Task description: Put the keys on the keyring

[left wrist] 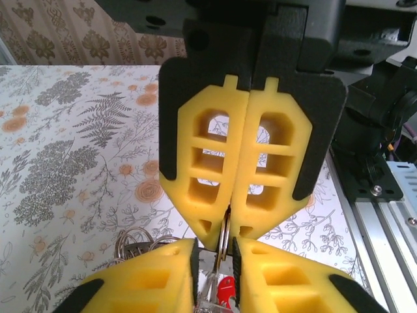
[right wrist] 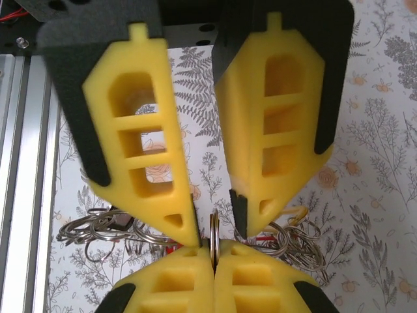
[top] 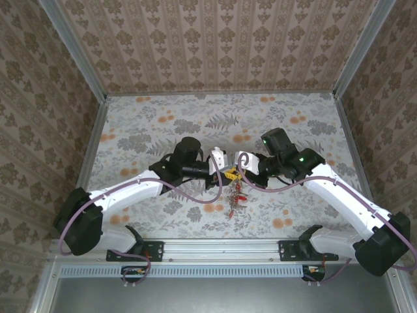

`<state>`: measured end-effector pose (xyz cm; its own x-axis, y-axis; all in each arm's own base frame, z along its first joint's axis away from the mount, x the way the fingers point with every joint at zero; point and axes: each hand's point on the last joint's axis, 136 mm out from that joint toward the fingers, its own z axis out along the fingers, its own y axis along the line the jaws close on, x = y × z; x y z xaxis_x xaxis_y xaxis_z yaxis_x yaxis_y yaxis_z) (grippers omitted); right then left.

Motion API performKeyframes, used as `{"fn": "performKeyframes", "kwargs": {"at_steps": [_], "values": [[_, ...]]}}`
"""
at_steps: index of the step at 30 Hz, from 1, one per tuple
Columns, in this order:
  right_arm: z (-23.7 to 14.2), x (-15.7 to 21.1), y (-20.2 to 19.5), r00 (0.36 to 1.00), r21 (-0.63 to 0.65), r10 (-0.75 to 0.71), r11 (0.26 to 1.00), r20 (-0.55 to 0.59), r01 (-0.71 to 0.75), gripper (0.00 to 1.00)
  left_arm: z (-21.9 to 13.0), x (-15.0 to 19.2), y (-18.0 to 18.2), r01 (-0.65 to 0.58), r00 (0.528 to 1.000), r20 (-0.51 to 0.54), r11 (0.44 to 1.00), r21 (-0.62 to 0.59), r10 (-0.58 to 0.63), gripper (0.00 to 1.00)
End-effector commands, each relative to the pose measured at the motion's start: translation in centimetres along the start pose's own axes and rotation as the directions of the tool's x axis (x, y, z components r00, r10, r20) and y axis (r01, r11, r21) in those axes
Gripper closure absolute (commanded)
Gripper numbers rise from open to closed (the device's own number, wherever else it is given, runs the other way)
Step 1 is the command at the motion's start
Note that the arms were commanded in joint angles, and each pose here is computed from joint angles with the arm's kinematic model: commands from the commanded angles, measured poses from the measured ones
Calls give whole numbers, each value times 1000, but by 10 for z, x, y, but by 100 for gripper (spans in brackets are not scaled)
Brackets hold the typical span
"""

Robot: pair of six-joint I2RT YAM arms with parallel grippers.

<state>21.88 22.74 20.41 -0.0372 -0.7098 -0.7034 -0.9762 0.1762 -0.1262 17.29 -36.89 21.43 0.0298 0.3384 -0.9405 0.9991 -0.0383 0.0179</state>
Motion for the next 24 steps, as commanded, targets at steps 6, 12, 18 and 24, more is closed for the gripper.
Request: {"fn": "performKeyframes", "kwargs": {"at_steps": [6, 12, 18, 24], "values": [[-13, -26, 0, 993, 27, -56, 998, 106, 53, 99, 1, -17, -3, -35, 998, 58, 999, 28, 34, 100], [-28, -21, -8, 980, 74, 19, 997, 198, -35, 72, -12, -43, -5, -56, 976, 211, 998, 29, 49, 100], [-45, -23, 0, 958, 40, 50, 997, 282, -64, 79, -21, -48, -8, -92, 960, 266, 995, 25, 82, 100], [-43, -30, 1, 947, 1, 63, 998, 314, -67, 77, -25, -55, -14, -141, 936, 330, 990, 29, 123, 100]]}}
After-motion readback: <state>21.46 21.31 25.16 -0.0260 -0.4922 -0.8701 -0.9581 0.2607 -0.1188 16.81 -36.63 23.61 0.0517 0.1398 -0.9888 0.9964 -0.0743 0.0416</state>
